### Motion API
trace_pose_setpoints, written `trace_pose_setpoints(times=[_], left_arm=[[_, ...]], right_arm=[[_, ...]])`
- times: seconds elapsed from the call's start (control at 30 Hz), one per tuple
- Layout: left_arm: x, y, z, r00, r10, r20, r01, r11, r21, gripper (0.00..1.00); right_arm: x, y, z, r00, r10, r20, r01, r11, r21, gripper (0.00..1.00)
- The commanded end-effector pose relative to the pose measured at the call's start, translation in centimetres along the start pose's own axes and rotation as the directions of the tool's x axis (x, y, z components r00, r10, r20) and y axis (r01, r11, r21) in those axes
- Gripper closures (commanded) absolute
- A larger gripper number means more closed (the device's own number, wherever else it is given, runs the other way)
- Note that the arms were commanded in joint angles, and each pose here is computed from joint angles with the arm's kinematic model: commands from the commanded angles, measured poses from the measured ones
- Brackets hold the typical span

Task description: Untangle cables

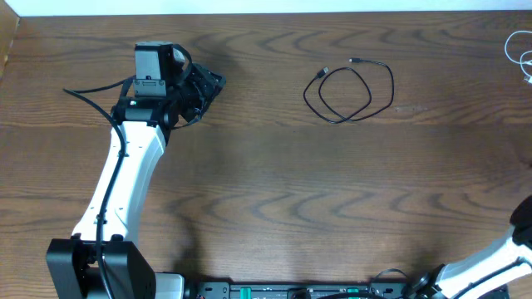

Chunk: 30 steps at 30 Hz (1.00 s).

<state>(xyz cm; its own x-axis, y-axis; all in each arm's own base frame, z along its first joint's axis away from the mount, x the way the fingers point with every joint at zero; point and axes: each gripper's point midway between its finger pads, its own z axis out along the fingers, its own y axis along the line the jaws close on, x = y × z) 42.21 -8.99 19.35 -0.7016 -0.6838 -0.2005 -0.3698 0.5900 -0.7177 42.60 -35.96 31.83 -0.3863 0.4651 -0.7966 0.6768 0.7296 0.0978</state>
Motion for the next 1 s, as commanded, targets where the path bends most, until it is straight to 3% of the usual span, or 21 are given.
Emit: trace_pose_setpoints(times=[0.0, 0.17, 0.2, 0.23, 0.27, 0.3, 0.37, 0.43, 0.6, 0.83, 0.97], left_arm=[[-0.5, -0.2, -0.3, 0.999, 0.032, 0.023, -0.032, 0.999, -0.006, 0.6], [-0.6, -0.1, -0.3, 0.999, 0.032, 0.029, -0.032, 0.999, -0.014, 0.6], [-0.6, -0.1, -0.3, 0.999, 0.032, 0.029, -0.032, 0.999, -0.014, 0.6], [-0.6, -0.1, -0.3, 0.999, 0.033, 0.029, -0.032, 0.999, -0.014, 0.6], [-0.6, -0.1, -0.3, 0.999, 0.032, 0.029, -0.032, 0.999, -0.014, 0.6], [-0.6, -0.1, -0.3, 0.999, 0.032, 0.029, -0.032, 0.999, -0.014, 0.6], [-0.6, -0.1, -0.3, 0.999, 0.032, 0.03, -0.032, 0.999, -0.014, 0.6], [-0.7, 0.0, -0.3, 0.999, 0.033, 0.036, -0.032, 0.999, -0.019, 0.6], [-0.8, 0.1, -0.3, 0.999, 0.033, 0.041, -0.032, 0.999, -0.024, 0.6], [-0.9, 0.2, -0.3, 0.998, 0.033, 0.049, -0.032, 0.999, -0.031, 0.6], [-0.9, 0.2, -0.3, 0.998, 0.033, 0.049, -0.032, 0.999, -0.031, 0.6]], right_arm=[[2.6, -3.0, 4.3, 0.997, -0.023, -0.077, 0.034, 0.989, 0.142, 0.99], [7.8, -3.6, 8.8, 0.973, -0.015, -0.232, 0.052, 0.987, 0.152, 0.97], [8.8, -3.8, 9.4, 0.965, -0.013, -0.261, 0.055, 0.987, 0.153, 0.85], [9.8, -3.9, 10.0, 0.957, -0.012, -0.289, 0.059, 0.986, 0.155, 0.66], [11.1, -4.0, 10.6, 0.944, -0.003, -0.329, 0.058, 0.986, 0.156, 0.26], [11.4, -4.0, 10.6, 0.941, 0.009, -0.338, 0.049, 0.986, 0.16, 0.15], [11.6, -3.8, 10.4, 0.938, 0.022, -0.345, 0.032, 0.988, 0.152, 0.05], [11.2, -3.1, 9.9, 0.941, 0.021, -0.339, 0.021, 0.993, 0.12, 0.01], [9.0, 0.8, 7.5, 0.956, -0.037, -0.292, 0.017, 0.997, -0.072, 0.01], [4.3, 7.4, 0.8, 0.981, -0.145, -0.128, 0.098, 0.942, -0.32, 0.01], [3.9, 11.6, -1.7, 0.977, -0.196, -0.08, 0.143, 0.889, -0.436, 0.01]])
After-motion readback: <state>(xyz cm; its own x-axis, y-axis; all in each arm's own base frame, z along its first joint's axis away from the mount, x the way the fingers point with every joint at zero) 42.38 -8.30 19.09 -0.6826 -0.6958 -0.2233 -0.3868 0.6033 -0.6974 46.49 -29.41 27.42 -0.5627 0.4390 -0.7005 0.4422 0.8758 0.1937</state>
